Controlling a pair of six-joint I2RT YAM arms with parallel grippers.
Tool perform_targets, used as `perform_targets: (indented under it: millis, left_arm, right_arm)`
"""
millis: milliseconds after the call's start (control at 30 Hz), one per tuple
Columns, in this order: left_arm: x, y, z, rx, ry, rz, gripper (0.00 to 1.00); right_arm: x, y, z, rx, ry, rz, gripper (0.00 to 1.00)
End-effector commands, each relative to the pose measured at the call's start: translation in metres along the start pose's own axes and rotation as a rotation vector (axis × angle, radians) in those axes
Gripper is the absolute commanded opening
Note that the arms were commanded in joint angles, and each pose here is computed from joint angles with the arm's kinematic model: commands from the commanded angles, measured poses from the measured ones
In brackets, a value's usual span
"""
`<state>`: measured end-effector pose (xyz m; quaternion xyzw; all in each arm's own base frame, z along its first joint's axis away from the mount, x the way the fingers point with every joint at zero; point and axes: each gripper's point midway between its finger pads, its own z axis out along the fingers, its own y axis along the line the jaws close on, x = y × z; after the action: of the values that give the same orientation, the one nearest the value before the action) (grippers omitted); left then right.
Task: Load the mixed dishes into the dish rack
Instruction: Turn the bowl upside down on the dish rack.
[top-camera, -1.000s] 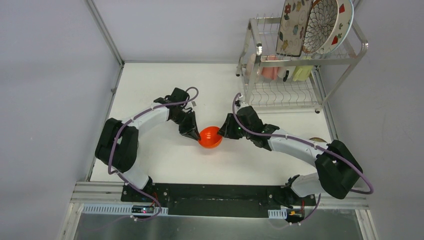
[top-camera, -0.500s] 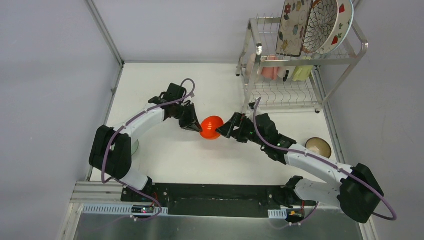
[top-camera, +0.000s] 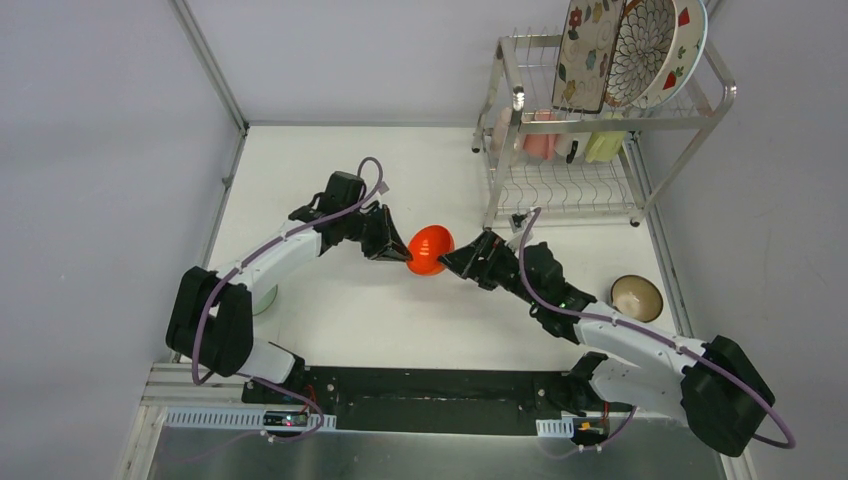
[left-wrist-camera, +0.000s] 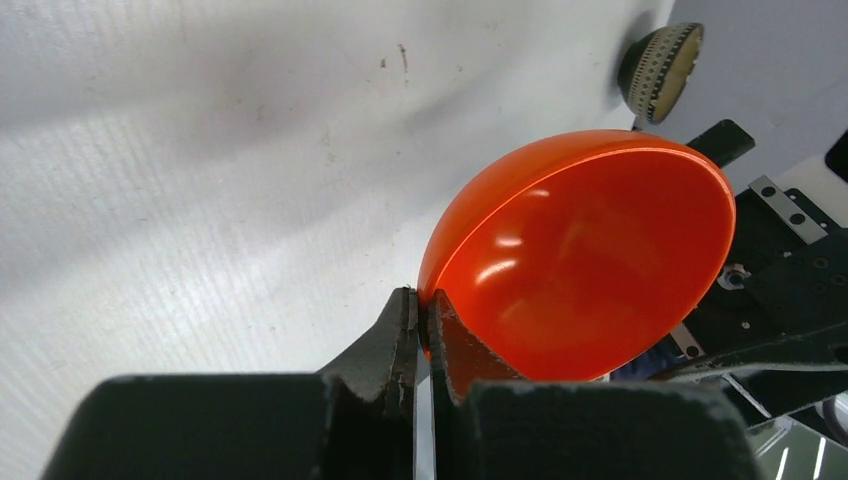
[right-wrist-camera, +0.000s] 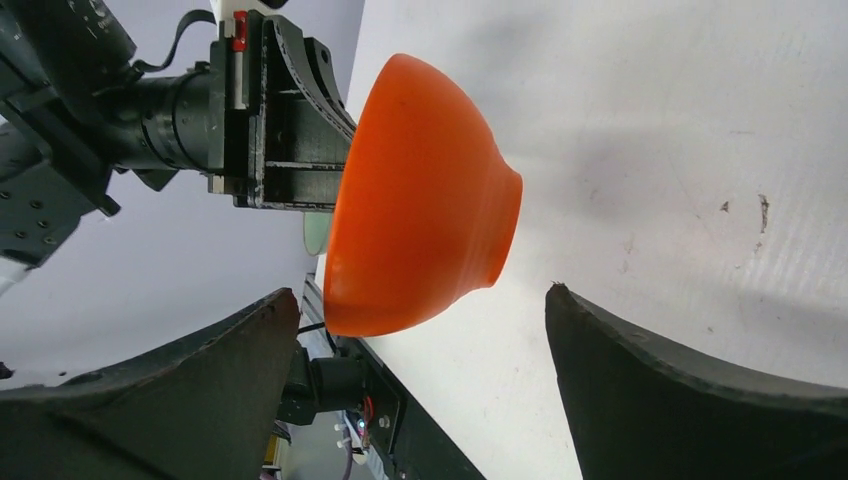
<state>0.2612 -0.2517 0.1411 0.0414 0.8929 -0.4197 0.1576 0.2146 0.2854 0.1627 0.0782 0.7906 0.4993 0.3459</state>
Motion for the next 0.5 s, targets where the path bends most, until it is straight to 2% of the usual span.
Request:
perform_targets:
  millis: [0, 467]
  left_arm:
    - [-0.010, -0.035, -0.014, 0.147, -0.069, 0.036, 0.00]
    - [0.006, -0.035, -0.020, 0.176, -0.062, 0.031, 0.00]
  right_arm:
    - [-0.025, 0.036, -0.002, -0.072, -0.068, 0.002, 0.95]
    - [-0.018, 0.024, 0.012, -0.040, -0.046, 0.004, 0.95]
